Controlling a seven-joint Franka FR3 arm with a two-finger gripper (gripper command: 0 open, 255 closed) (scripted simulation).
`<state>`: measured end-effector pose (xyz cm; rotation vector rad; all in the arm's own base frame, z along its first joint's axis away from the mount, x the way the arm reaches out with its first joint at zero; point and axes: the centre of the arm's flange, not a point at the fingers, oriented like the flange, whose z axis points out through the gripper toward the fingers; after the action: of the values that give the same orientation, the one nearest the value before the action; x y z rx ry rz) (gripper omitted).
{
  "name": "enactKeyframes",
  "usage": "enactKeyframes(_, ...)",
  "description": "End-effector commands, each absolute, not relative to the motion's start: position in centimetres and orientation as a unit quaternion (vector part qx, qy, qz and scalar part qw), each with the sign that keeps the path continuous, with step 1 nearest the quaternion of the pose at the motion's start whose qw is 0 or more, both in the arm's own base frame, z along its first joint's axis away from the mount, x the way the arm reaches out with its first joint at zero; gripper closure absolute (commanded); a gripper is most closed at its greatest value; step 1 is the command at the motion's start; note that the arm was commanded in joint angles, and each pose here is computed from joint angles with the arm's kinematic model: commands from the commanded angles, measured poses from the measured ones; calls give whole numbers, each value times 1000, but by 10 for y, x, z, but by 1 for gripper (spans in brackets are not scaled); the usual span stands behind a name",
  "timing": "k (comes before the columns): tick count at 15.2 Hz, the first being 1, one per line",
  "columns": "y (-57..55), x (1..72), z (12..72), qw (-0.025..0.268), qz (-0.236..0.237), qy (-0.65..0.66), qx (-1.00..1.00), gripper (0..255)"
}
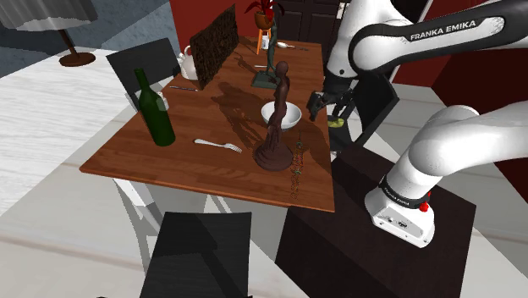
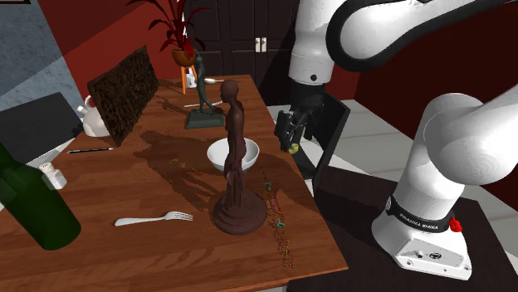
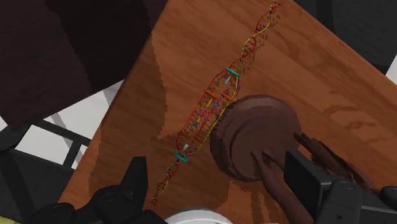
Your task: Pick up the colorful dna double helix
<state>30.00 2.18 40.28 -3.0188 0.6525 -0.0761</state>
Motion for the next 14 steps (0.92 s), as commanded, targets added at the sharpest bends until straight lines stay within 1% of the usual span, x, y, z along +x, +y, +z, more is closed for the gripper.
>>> enactKeyframes(1, 32, 299, 376, 33, -24, 243, -969, 0)
enactKeyframes(14, 81, 299, 216, 77, -12, 429, -900, 0)
